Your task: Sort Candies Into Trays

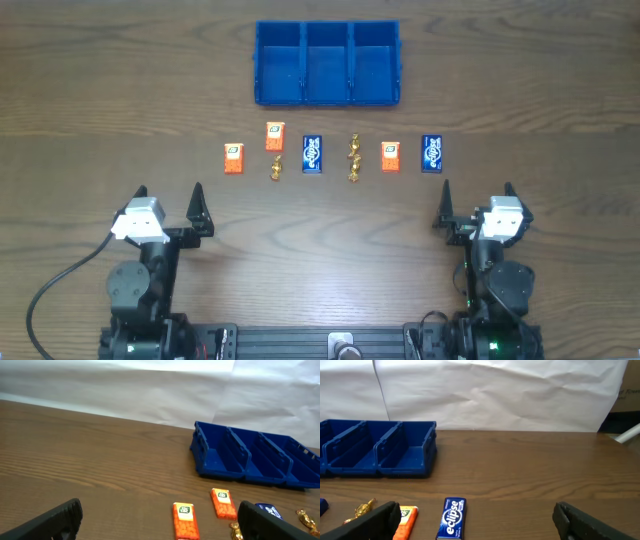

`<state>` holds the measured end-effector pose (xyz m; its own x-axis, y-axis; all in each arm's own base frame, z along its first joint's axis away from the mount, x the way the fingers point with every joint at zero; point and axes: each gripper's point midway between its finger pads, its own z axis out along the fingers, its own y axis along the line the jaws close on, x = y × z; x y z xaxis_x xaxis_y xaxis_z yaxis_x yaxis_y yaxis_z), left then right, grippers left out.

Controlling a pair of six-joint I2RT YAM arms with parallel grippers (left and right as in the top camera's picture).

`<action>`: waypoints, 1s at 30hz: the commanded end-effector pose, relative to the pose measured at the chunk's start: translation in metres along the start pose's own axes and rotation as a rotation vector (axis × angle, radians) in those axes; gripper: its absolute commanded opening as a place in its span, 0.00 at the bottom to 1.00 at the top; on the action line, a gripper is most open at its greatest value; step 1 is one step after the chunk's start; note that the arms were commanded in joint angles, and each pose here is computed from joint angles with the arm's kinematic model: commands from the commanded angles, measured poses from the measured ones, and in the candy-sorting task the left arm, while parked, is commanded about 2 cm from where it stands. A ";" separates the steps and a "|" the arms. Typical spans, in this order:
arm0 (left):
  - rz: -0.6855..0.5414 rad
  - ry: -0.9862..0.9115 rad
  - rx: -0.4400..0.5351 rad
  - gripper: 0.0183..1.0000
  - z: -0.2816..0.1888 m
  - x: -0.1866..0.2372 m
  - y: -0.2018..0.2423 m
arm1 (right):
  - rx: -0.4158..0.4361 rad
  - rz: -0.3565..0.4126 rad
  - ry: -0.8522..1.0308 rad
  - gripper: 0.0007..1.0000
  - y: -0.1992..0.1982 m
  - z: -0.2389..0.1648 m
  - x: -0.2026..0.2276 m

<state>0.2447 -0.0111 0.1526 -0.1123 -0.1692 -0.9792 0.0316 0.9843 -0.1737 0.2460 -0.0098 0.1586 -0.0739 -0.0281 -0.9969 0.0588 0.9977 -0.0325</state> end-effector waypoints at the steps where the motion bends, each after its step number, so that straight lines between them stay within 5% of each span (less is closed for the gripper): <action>1: 0.005 0.051 -0.027 1.00 0.001 0.016 0.007 | 0.000 -0.014 -0.001 1.00 0.000 0.000 0.001; 5: 0.007 0.037 -0.121 1.00 0.000 0.014 0.023 | 0.000 -0.014 -0.001 1.00 0.000 0.000 0.001; 13: 0.008 0.021 -0.130 1.00 -0.002 -0.007 0.021 | 0.000 -0.014 0.000 1.00 0.000 0.000 0.001; 21: 0.083 0.431 -0.025 1.00 0.040 -0.087 -0.032 | 0.000 -0.014 -0.001 1.00 0.000 0.000 0.001; 24: 0.112 0.629 -0.008 1.00 0.072 -0.071 -0.049 | 0.000 -0.014 0.000 1.00 0.000 0.000 0.001; 30: 0.103 0.973 -0.039 1.00 0.117 0.035 -0.045 | 0.000 -0.014 -0.001 1.00 0.000 0.000 0.001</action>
<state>0.3505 -0.0610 0.1465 -0.8328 0.0147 -0.5534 0.0556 0.9968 -0.0572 0.2460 -0.0091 0.1587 -0.0726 -0.0281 -0.9970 0.0547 0.9980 -0.0321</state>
